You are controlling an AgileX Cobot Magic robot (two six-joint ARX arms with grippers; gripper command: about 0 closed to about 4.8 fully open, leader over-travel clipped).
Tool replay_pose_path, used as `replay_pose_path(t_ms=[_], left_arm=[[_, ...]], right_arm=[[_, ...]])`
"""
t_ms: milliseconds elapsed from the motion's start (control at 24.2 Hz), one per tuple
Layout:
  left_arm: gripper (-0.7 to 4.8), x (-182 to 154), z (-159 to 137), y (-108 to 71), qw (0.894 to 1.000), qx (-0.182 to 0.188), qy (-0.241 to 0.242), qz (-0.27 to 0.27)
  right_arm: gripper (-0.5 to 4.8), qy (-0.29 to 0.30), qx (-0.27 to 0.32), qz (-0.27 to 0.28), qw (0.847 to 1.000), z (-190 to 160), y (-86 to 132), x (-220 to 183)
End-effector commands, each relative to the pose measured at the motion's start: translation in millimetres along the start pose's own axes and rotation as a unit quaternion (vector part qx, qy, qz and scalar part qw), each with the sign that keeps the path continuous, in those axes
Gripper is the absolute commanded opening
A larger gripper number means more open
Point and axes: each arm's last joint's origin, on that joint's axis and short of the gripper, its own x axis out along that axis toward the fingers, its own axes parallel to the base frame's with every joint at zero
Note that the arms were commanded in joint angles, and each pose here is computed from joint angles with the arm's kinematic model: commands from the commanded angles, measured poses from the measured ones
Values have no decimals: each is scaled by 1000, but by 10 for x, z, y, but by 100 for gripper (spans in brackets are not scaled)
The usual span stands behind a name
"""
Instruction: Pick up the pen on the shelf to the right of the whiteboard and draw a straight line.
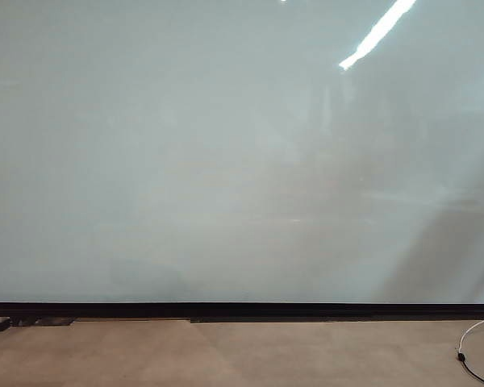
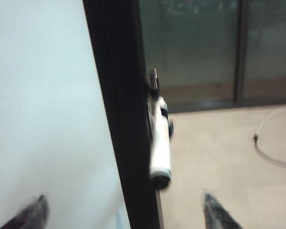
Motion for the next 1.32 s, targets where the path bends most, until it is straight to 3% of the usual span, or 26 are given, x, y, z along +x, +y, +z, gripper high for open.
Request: replay_pose_path(t_ms=[41, 536, 948, 1320], left_arm=[[-5, -3, 19, 1, 1000, 1, -6, -1], [-5, -3, 20, 1, 1000, 1, -6, -1], [-5, -3, 20, 1, 1000, 1, -6, -1], [-5, -3, 20, 1, 1000, 1, -6, -1]], right_arm=[[444, 0, 3, 12, 1000, -56, -78, 86], [441, -5, -32, 65, 997, -127, -262, 554], [440, -6, -30, 57, 998, -223, -417, 738], [417, -16, -35, 47, 998, -187, -392, 833]])
